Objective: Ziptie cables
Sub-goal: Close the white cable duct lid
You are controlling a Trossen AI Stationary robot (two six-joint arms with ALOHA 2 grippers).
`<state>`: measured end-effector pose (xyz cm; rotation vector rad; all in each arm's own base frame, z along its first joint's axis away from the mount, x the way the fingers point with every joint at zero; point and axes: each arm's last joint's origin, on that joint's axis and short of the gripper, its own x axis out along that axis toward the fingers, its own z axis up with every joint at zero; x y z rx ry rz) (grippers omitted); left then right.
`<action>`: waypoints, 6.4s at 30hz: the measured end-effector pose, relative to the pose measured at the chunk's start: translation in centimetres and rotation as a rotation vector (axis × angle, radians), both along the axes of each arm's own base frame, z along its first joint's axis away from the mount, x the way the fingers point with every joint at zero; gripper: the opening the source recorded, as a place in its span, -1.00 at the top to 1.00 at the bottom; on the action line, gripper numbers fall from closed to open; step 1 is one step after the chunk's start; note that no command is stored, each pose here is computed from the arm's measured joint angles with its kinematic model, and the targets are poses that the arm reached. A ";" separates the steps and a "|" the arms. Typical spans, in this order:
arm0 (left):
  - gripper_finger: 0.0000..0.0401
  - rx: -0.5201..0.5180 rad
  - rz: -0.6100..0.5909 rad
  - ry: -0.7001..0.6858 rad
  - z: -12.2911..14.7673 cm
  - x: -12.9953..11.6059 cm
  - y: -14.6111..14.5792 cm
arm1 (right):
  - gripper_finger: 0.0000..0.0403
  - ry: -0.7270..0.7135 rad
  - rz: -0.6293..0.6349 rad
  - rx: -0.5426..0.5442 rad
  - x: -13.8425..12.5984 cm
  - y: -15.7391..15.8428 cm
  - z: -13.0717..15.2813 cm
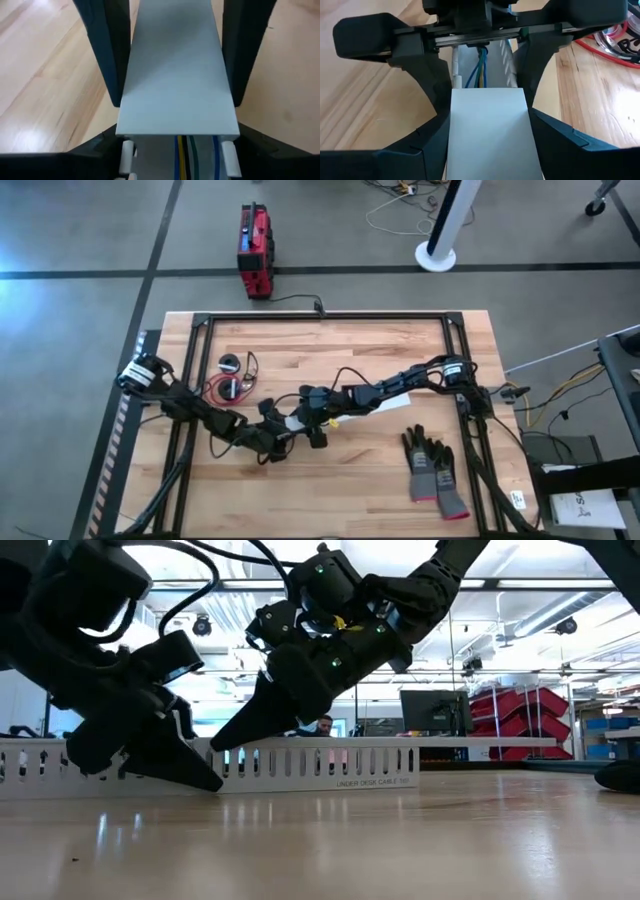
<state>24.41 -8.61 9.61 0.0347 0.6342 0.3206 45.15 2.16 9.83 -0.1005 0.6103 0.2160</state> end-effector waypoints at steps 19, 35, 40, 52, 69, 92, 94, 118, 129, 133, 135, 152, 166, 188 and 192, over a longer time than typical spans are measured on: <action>-0.62 -0.075 -0.053 0.076 3.2 -2.3 0.1 | -0.13 0.041 -0.002 -0.018 -0.2 -0.1 -0.1; -0.44 -0.162 0.000 0.140 -0.8 -4.5 -0.3 | -0.10 0.026 0.000 -0.011 0.0 -0.3 0.2; -0.27 -0.133 0.003 0.131 -1.0 -3.9 -0.4 | -0.13 0.021 0.032 -0.005 0.5 -0.1 0.7; -0.13 -0.106 0.009 0.117 -0.9 -3.7 -0.3 | -0.13 0.007 0.052 -0.009 0.7 0.1 0.9; -0.14 -0.109 0.008 0.094 -0.8 -3.5 -0.3 | -0.10 0.030 0.026 -0.017 1.2 0.1 0.6; -0.13 -0.107 0.011 0.095 -0.8 -3.5 -0.1 | -0.11 0.080 0.168 -0.025 2.4 0.4 0.8; -0.15 -0.109 0.011 0.097 -0.8 -3.5 -0.1 | -0.11 0.083 0.171 -0.022 2.4 0.4 0.8; -0.13 -0.081 -0.019 0.056 -0.4 -2.7 0.2 | -0.10 0.020 0.087 -0.003 2.9 0.5 0.3; -0.16 -0.050 -0.042 0.034 0.8 -1.7 1.0 | -0.14 0.013 0.060 -0.004 3.0 0.2 0.0; -0.33 -0.094 0.002 0.031 1.9 -2.3 1.3 | -0.23 0.005 0.054 -0.020 3.1 0.1 0.2; -0.41 -0.131 0.019 0.053 2.3 -3.0 1.4 | -0.29 0.010 0.058 -0.023 3.0 0.1 0.1; -0.52 -0.261 0.099 0.184 0.5 -8.0 0.3 | -0.39 0.059 0.054 -0.010 2.6 -0.2 -0.1; -0.53 -0.264 0.114 0.057 -1.1 -5.4 -1.3 | -0.24 0.162 0.074 -0.040 1.3 -0.4 1.7; -0.55 -0.196 -0.010 0.277 7.4 -7.4 -1.0 | -0.33 0.102 0.077 -0.033 1.5 0.2 1.7; -0.55 -0.237 -0.011 0.242 8.8 -8.6 -1.2 | -0.32 0.104 0.076 -0.031 1.5 0.2 1.7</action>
